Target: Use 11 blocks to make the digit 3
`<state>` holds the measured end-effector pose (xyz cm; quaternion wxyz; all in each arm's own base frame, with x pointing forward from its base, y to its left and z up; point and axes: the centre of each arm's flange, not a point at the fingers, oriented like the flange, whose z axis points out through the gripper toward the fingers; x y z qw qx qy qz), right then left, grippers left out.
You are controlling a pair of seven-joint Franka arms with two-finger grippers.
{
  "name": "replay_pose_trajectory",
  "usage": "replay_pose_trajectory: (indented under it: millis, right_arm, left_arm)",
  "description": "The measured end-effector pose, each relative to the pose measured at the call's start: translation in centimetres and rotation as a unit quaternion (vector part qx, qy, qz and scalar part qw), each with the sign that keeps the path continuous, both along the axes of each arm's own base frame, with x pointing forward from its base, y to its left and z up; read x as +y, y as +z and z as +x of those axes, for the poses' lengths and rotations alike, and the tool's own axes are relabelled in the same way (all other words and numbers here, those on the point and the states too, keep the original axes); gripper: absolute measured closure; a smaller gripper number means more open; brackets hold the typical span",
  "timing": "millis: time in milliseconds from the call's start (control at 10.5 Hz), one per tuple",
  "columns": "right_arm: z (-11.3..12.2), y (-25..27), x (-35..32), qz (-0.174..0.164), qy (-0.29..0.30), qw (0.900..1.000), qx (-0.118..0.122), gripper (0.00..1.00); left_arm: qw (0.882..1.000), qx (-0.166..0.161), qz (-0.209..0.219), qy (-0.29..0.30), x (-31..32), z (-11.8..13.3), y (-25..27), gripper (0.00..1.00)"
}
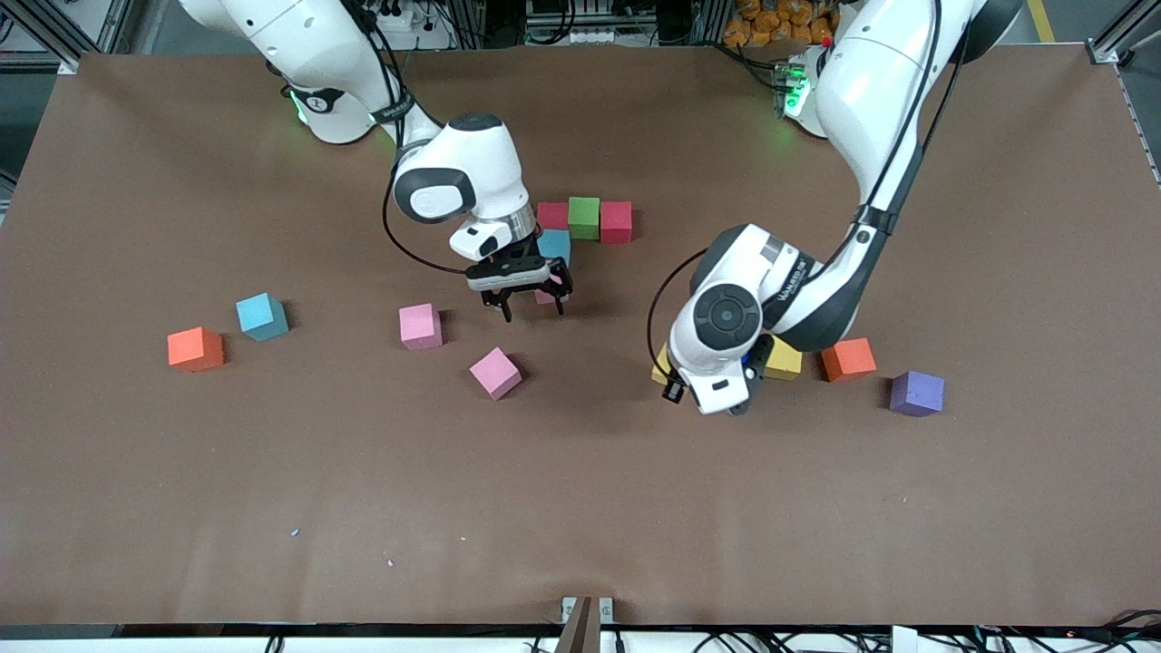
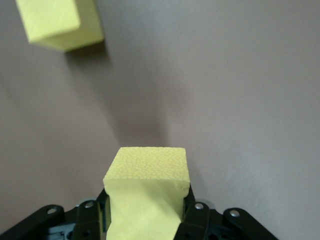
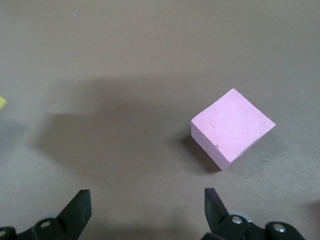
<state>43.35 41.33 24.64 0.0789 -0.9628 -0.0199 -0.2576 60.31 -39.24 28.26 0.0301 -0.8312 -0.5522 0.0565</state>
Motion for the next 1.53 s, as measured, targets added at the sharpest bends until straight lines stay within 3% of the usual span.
replay_pose_trajectory:
  millis: [574, 861, 1147, 1530]
  right_arm:
    - [-2.6, 1.1, 2.8, -0.005, -0.025, 0.999, 0.02, 0.0]
    - [-5.6, 3.3, 5.6, -0.012, -0.044, 0.998, 0.042, 0.0]
    - [-7.4, 5.5, 6.5, -0.055, -0.034, 0.995, 0.075, 0.0]
    - [-5.7, 8.9, 4.8, -0.092, 0.031, 0.987, 0.124, 0.0]
  left_arm:
    - [0.986, -0.004, -0.018, 0.168, -4.3, -7.6, -3.8, 0.46]
    - [0.977, 0.001, -0.012, 0.211, -4.9, -9.8, -3.5, 0.46]
    - [0.974, 0.007, -0.008, 0.228, -5.3, -11.1, -4.5, 0.46]
    - [0.973, 0.013, -0.009, 0.232, -5.8, -12.7, -5.6, 0.46]
